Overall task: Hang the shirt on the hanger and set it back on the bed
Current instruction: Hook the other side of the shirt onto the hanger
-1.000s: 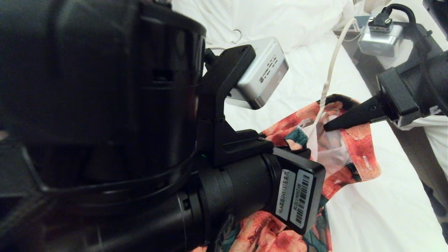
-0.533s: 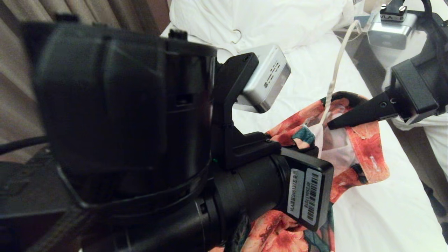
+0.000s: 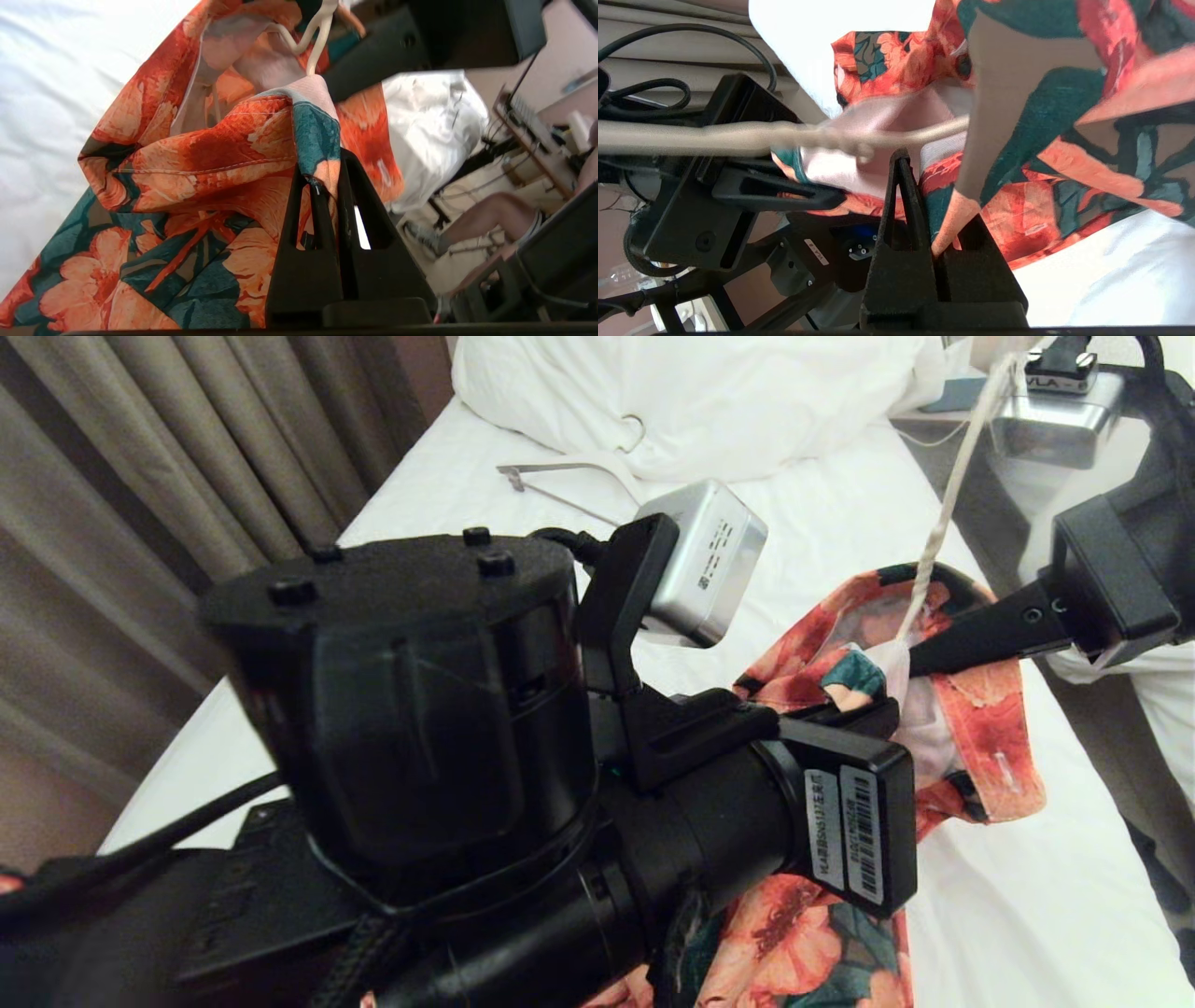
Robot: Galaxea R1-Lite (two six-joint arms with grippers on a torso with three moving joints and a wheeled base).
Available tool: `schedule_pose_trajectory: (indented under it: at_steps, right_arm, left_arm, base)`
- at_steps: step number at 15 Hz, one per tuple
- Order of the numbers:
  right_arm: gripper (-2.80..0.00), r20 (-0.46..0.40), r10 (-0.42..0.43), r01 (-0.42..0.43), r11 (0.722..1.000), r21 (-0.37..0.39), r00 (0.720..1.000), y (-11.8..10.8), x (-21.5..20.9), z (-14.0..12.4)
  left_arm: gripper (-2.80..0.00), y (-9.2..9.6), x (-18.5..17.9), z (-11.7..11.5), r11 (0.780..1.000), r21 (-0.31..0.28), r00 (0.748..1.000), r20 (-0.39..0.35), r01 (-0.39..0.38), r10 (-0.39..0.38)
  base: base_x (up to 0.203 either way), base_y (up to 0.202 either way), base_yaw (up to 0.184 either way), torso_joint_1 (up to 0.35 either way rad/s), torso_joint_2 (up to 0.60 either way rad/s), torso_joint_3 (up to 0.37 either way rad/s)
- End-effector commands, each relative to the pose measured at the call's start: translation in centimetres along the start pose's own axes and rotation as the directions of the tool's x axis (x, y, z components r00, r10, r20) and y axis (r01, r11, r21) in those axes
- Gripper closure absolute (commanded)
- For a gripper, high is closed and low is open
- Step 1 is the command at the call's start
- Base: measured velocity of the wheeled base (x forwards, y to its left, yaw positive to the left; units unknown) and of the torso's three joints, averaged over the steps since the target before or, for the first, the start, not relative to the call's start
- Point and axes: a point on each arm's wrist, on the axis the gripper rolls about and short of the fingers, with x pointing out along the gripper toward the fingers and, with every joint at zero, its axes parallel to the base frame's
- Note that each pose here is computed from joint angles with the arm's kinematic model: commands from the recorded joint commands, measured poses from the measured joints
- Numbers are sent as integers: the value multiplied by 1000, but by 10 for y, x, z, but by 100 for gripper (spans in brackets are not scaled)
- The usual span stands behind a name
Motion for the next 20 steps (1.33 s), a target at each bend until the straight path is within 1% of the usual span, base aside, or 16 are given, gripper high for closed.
schedule_pose_trajectory:
  at_steps: [1, 4, 5, 10, 11, 13, 14, 16, 17, 20]
  right_arm:
    - [0, -6, 1, -1, 1000, 4, 1000, 0, 0, -1]
    - [0, -1, -1, 1, 1000, 0, 1000, 1, -3, -2]
    - [-280, -1, -3, 3, 1000, 1, 1000, 1, -3, -2]
    - [-280, -13, -6, 6, 1000, 7, 1000, 0, -1, -4]
    - [-280, -17, -8, 8, 1000, 10, 1000, -1, -1, -5]
    - [-280, -13, -10, 10, 1000, 9, 1000, 1, -5, -7]
    - [-280, -15, -23, 23, 1000, 12, 1000, 1, -7, -9]
    - [-280, -5, -92, 92, 996, 11, 996, 1, -10, -10]
    - [-280, 1, -108, 108, 994, 9, 994, 1, -11, -11]
    - [-280, 32, -141, 141, 990, -2, 989, 6, -21, -14]
  left_arm:
    - [0, 2, 2, -1, 1000, -3, 1000, 12, -5, 5]
    - [0, 3, 1, 0, 1000, -4, 1000, 17, -7, 7]
    - [0, 4, 0, 2, 1000, -5, 1000, 22, -7, 7]
    - [0, 3, -4, 7, 1000, -11, 999, 39, -2, 3]
    - [0, 3, -4, 8, 1000, -13, 999, 50, -1, 2]
    - [0, 4, -4, 13, 1000, -18, 994, 105, 4, -2]
    - [0, 5, -4, 14, 1000, -20, 992, 124, 4, -1]
    - [0, 6, -4, 12, 1000, -22, 991, 130, 11, -8]
    - [0, 6, -3, 10, 1000, -23, 991, 137, 16, -12]
    - [0, 5, -4, 6, 997, -24, 983, 169, 80, -75]
  base:
    - [0, 0, 0, 0, 0, 0]
    - [0, 0, 0, 0, 0, 0]
    - [0, 0, 0, 0, 0, 0]
    - [0, 0, 0, 0, 0, 0]
    - [0, 0, 0, 0, 0, 0]
    - [0, 0, 0, 0, 0, 0]
    - [0, 0, 0, 0, 0, 0]
    - [0, 0, 0, 0, 0, 0]
    - [0, 0, 0, 0, 0, 0]
    - [0, 0, 0, 0, 0, 0]
